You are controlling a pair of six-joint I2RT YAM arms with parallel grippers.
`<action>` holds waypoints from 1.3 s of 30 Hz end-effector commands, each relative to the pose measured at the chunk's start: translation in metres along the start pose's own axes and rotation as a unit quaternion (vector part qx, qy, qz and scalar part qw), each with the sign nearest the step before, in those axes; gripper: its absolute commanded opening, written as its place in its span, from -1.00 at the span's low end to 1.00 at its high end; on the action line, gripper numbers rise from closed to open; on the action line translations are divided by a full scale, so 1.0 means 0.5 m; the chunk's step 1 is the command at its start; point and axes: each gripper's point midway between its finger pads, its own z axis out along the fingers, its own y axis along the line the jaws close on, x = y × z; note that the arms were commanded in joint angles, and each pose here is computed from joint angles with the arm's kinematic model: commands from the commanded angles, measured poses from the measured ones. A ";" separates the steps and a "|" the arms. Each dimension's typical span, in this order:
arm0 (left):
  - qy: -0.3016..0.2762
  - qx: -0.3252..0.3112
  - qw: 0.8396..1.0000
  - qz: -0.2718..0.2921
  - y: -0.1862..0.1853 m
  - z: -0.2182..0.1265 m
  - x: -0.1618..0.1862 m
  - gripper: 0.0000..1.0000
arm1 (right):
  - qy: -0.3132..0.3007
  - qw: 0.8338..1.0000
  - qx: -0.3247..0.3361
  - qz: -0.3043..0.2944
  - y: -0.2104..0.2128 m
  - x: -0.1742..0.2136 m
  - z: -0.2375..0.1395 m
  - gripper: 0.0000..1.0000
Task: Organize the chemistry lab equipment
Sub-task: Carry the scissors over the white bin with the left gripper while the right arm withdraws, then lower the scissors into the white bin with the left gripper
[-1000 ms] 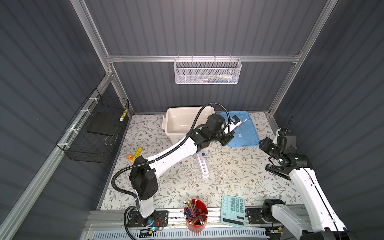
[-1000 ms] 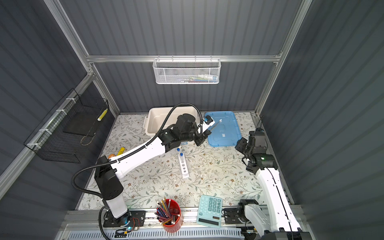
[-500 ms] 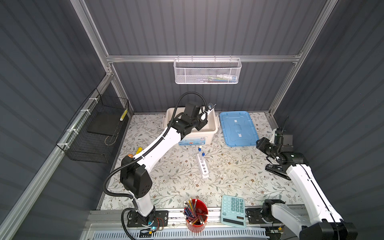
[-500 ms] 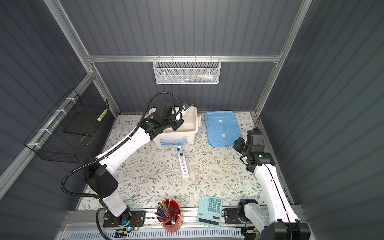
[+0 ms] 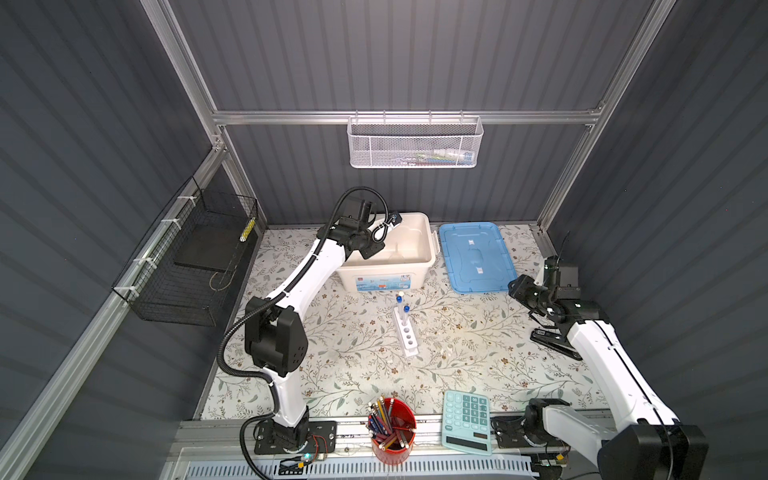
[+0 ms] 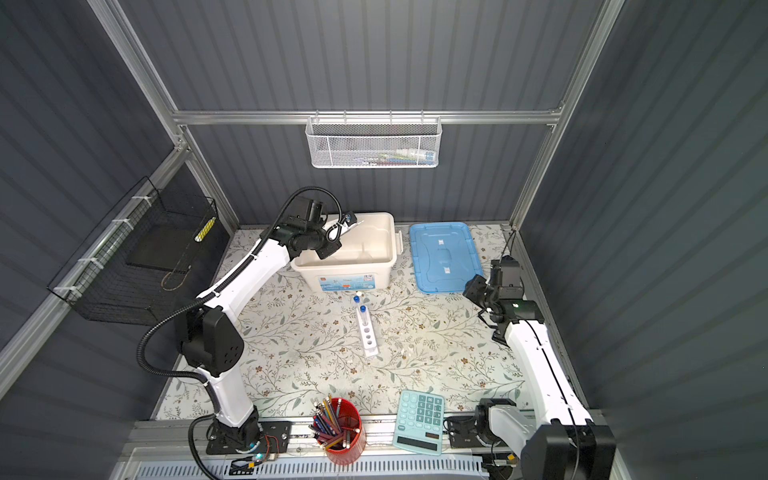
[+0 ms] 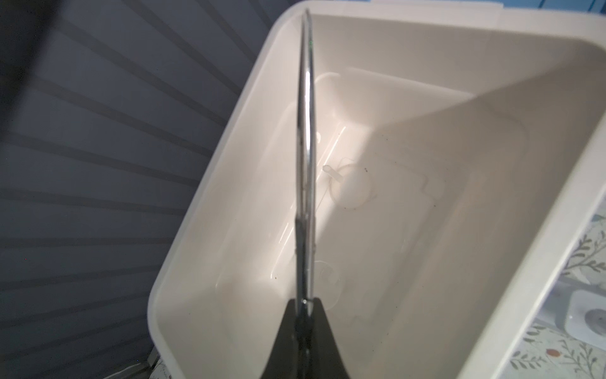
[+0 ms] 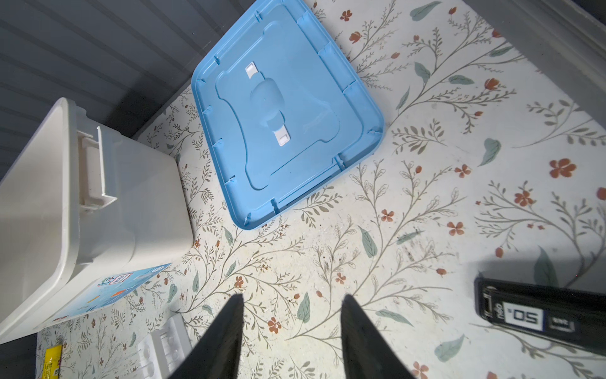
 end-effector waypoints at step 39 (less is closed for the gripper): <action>0.013 0.206 0.970 0.127 -0.080 0.175 0.112 -1.00 | 0.073 0.997 0.015 0.024 -0.026 0.010 0.124 0.00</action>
